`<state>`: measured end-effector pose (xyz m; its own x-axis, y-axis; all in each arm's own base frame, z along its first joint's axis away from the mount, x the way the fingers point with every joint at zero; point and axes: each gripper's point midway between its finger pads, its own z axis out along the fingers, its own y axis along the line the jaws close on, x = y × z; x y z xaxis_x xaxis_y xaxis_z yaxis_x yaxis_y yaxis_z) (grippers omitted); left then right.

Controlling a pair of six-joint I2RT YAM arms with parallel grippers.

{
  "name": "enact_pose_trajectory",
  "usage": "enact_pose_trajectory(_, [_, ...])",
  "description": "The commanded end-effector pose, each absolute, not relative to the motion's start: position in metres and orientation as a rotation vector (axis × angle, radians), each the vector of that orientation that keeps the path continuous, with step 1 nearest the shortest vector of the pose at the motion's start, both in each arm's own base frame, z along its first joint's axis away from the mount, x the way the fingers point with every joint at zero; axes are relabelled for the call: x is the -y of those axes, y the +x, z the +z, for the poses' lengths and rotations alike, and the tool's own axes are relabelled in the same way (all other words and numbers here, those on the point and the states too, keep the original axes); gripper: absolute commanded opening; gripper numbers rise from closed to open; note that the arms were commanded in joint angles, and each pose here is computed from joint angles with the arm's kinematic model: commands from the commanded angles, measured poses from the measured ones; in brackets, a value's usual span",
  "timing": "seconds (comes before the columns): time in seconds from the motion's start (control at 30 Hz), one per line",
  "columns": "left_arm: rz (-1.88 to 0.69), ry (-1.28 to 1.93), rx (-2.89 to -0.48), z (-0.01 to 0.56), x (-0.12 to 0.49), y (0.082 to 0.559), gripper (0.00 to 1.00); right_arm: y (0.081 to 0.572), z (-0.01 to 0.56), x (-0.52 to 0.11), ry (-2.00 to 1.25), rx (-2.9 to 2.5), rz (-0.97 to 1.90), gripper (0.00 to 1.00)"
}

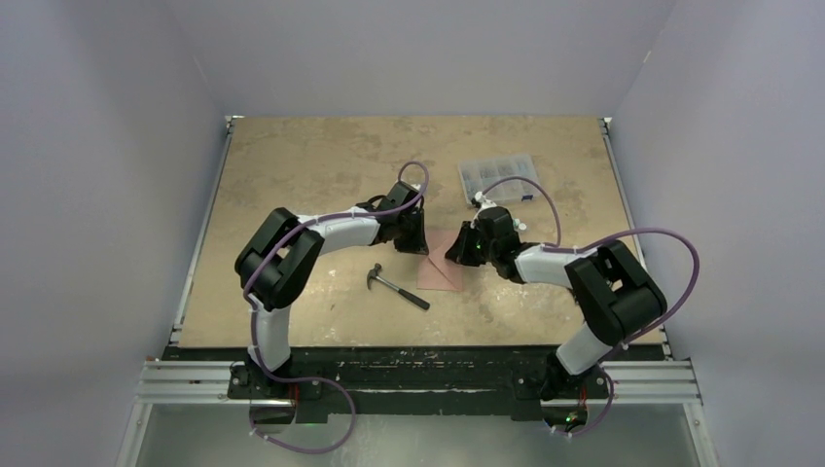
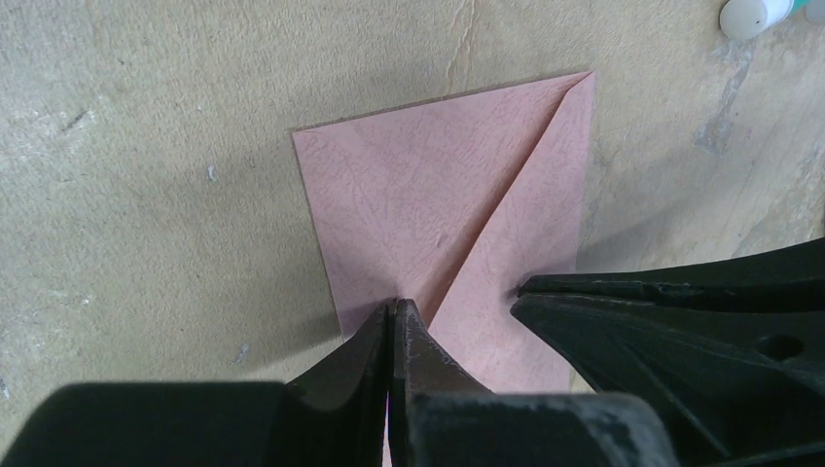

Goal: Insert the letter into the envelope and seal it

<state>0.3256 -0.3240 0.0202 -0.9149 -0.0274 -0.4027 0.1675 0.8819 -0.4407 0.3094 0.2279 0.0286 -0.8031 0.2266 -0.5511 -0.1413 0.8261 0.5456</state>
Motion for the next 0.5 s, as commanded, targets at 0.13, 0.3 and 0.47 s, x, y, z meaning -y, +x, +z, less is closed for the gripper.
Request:
enact_pose_trajectory(0.13, [-0.585,0.125,-2.702,-0.002,0.312,0.319,0.00,0.320,0.024,-0.238,-0.017,-2.368,0.648,0.12])
enact_pose_trajectory(0.3, [-0.600,0.124,-2.708,-0.003,0.312,0.316,0.00,0.311,0.012,-0.245,-0.078,-2.402,0.502,0.14])
enact_pose_trajectory(0.47, [-0.638,0.099,-2.711,-0.003,0.309,0.315,0.00,0.298,-0.010,-0.244,-0.139,-2.463,0.298,0.15])
